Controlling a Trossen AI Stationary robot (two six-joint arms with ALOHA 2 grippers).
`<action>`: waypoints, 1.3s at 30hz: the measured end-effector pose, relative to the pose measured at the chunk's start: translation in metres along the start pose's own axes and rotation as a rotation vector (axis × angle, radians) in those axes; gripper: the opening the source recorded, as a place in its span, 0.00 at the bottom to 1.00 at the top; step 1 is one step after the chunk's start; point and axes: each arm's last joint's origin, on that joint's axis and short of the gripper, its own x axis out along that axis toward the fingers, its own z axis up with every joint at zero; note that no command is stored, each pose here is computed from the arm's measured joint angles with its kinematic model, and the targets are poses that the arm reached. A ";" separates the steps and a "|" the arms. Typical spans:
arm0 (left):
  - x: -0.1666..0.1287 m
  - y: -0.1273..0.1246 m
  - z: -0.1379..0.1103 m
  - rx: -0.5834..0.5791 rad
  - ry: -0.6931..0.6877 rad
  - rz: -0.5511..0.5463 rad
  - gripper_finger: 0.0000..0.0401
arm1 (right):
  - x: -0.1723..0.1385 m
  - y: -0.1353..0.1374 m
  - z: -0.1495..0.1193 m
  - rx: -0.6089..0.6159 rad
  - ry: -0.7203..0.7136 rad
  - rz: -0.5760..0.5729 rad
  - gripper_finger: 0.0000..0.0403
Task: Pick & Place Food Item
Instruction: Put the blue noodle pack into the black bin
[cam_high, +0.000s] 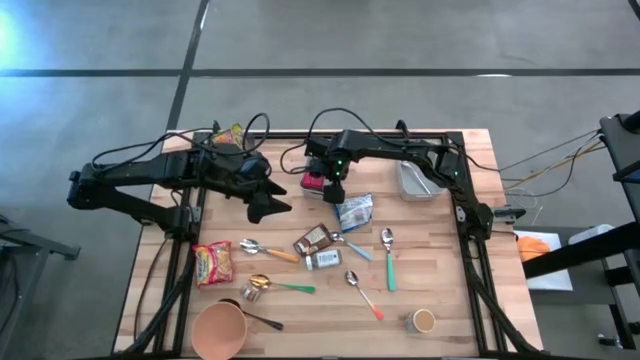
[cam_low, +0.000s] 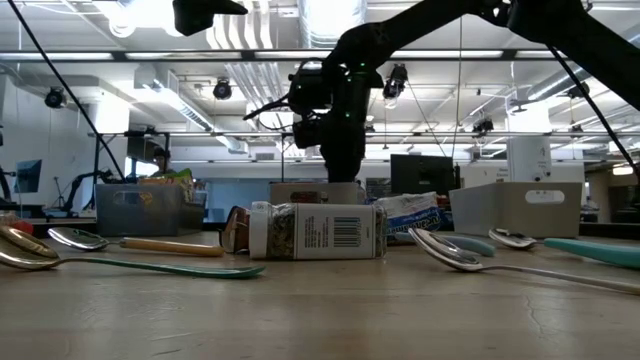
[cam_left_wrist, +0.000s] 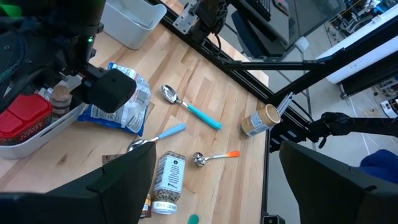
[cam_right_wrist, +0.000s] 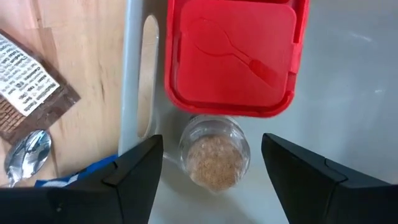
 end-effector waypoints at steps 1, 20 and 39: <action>0.000 0.000 0.000 0.001 0.000 0.000 0.86 | -0.002 0.000 0.000 0.000 0.002 -0.001 0.67; -0.003 -0.002 0.003 -0.027 -0.009 -0.008 0.86 | -0.085 0.007 0.015 0.104 -0.065 -0.069 0.67; -0.023 -0.005 0.002 0.020 -0.054 -0.001 0.86 | -0.229 0.060 -0.105 0.469 -0.430 0.013 0.67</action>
